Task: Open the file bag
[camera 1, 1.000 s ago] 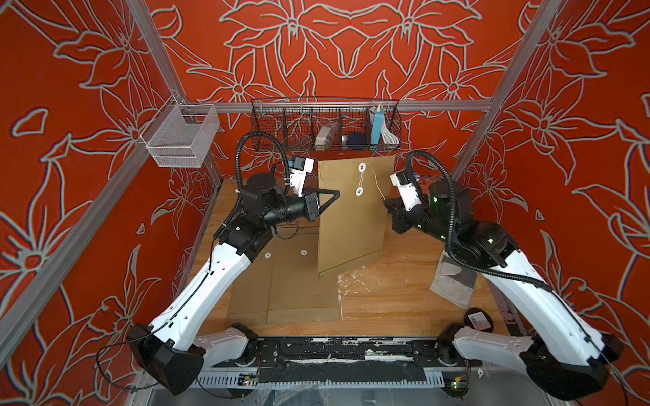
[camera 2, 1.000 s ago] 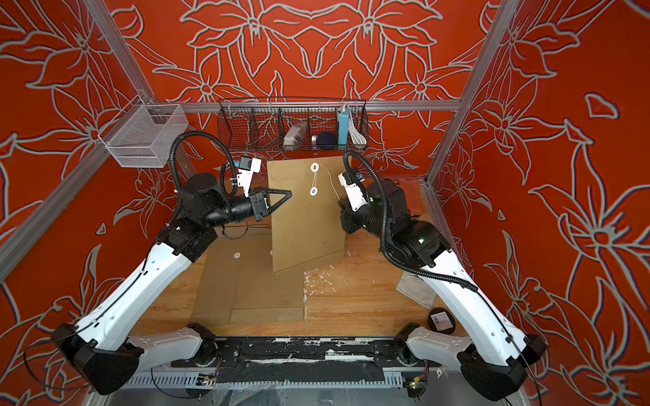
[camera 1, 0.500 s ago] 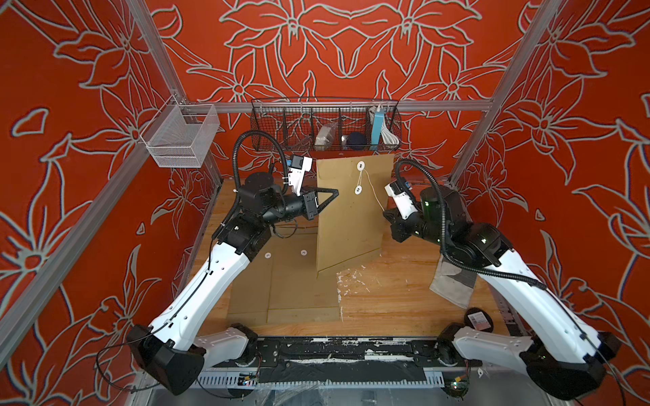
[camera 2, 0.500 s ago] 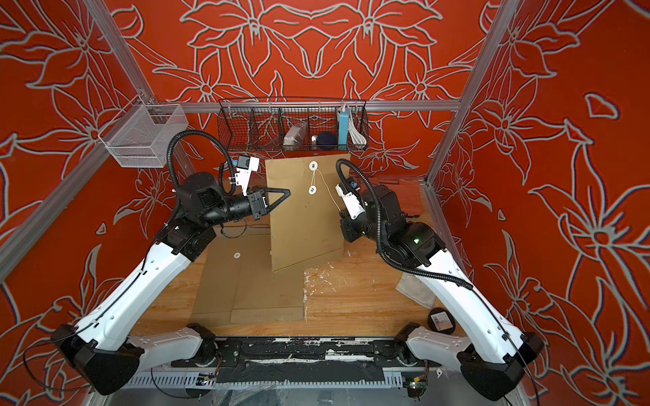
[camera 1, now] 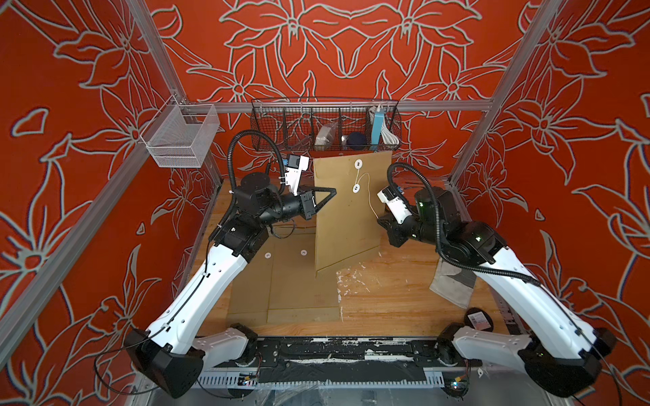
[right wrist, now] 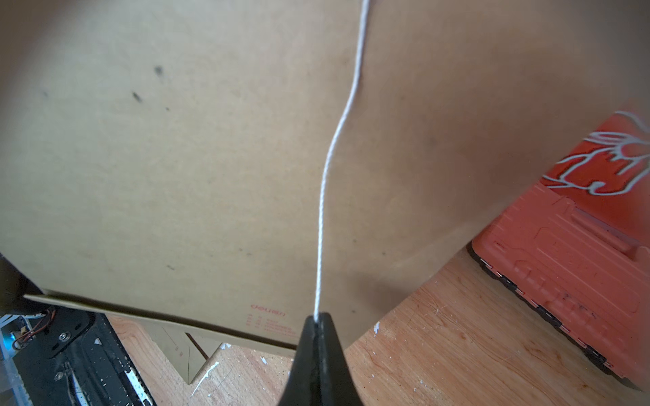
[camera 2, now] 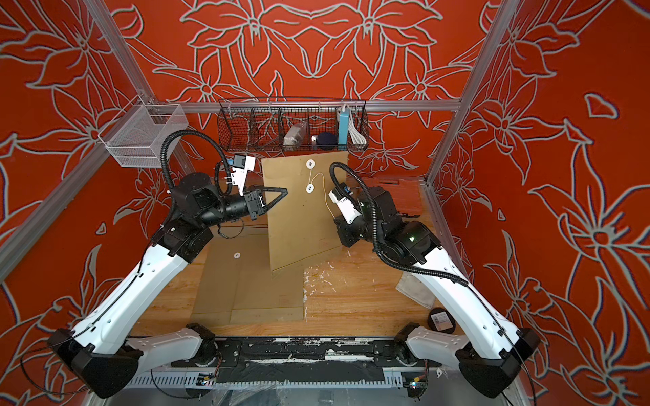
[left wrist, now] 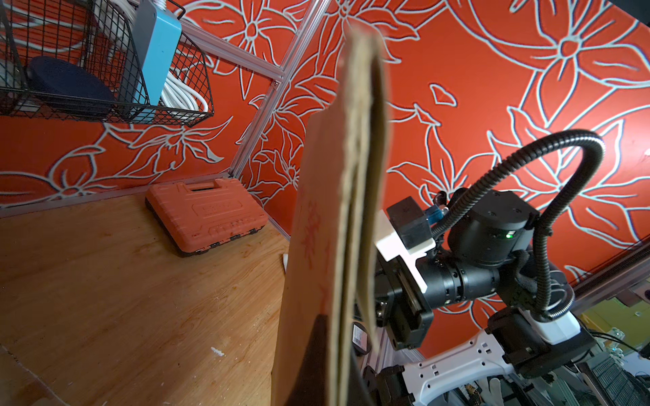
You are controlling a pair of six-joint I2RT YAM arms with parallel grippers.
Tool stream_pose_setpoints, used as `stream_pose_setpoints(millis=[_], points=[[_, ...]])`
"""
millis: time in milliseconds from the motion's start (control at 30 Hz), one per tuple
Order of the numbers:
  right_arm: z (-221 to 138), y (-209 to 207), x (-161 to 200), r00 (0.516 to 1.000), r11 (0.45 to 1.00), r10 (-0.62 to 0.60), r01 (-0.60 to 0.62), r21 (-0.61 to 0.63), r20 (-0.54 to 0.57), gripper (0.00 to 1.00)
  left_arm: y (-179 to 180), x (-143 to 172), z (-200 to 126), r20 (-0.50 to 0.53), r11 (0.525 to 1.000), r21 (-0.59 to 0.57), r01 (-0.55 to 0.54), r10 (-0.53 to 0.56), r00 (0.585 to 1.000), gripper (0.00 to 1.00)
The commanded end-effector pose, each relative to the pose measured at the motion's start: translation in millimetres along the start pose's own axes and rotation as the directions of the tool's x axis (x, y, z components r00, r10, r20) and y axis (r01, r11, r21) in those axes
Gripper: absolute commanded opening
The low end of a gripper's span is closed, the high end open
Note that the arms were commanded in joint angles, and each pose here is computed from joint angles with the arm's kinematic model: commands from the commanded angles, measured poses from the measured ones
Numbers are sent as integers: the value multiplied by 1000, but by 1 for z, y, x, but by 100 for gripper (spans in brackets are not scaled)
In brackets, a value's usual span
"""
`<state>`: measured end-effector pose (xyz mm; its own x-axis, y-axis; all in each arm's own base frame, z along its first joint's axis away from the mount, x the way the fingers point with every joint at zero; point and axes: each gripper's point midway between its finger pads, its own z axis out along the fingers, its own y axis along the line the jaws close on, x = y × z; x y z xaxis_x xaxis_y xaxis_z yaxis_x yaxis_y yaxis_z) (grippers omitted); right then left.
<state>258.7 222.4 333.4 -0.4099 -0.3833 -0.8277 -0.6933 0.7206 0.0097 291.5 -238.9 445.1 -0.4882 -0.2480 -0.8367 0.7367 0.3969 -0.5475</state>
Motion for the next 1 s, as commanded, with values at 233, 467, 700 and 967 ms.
stream_pose_setpoints(millis=[233, 467, 700, 967], points=[[-1, -22, -1, 1000, 992, 25, -24, 124, -6, 0, -2, -17, -13, 44, 1000, 4, -26, 26, 999, 0], [10, -20, 1, 999, 993, 49, -48, 106, -10, 0, 7, -22, -6, 32, 999, 34, 4, -5, 999, 0], [14, -25, 16, 997, 990, 36, -27, 137, -61, 0, 9, -28, -10, 38, 1000, 28, 5, -6, 999, 0], [15, -27, 40, 993, 989, 14, 4, 147, -121, 0, 15, -29, -12, 44, 1000, 5, 9, -10, 999, 0]])
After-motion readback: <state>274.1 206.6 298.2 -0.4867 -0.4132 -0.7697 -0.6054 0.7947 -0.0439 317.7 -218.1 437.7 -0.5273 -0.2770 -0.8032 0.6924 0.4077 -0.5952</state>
